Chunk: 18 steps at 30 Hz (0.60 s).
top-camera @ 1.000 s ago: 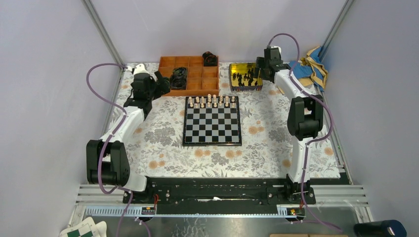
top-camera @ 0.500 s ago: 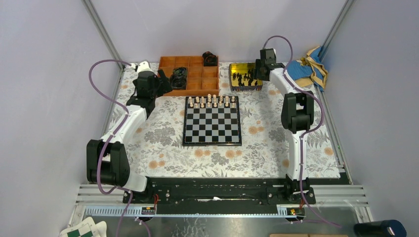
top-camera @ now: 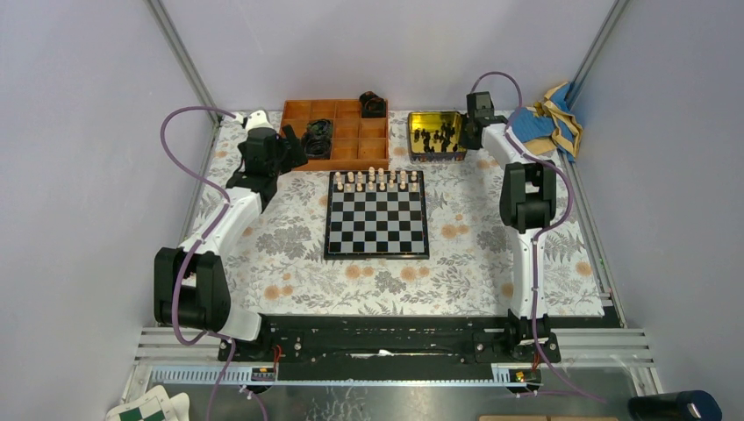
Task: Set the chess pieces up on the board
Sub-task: Pick up the storage box at the center of the board.
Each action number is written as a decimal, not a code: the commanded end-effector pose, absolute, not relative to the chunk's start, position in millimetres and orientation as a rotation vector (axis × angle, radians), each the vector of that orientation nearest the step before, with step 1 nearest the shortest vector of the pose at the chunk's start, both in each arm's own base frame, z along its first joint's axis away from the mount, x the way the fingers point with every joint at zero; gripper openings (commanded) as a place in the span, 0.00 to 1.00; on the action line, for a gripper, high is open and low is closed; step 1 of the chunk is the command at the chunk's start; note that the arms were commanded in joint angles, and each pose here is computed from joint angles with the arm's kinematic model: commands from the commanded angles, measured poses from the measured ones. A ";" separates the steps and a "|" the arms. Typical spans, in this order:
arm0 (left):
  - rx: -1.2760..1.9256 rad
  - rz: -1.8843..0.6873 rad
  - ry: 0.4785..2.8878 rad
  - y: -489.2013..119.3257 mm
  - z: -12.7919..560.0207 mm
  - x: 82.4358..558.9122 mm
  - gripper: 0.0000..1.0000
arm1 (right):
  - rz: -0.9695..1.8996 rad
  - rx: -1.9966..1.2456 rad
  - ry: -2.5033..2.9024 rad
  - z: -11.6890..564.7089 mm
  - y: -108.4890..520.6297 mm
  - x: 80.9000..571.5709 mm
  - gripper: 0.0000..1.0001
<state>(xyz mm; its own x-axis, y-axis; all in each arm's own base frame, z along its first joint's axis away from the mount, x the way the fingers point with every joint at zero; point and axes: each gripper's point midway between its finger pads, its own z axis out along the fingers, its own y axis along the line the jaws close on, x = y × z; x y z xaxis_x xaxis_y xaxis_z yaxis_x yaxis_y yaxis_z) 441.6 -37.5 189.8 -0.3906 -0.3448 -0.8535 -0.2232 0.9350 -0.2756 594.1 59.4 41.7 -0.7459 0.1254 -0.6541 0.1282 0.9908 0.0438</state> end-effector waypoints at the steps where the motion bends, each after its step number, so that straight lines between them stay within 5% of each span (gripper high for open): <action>1: -0.401 -0.106 1.989 -35.3 183.3 442.2 0.94 | 0.026 0.178 2.383 58.6 58.5 603.8 0.12; 6: -0.409 -0.110 1.992 -35.7 181.1 440.7 0.95 | 0.019 0.181 2.378 62.2 55.1 600.8 0.00; 18: -0.429 -0.129 2.016 -39.3 187.1 425.5 0.94 | -0.033 0.177 2.316 109.6 43.6 574.6 0.00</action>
<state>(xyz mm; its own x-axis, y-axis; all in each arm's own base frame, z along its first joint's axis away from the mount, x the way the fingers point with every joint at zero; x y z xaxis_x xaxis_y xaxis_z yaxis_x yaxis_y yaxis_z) 434.9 -37.9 178.4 -0.4163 -0.3456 -0.8410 -0.2356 0.9344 -0.2674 576.5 50.2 41.4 -0.7571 0.1152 -0.6431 0.1310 0.9911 0.0233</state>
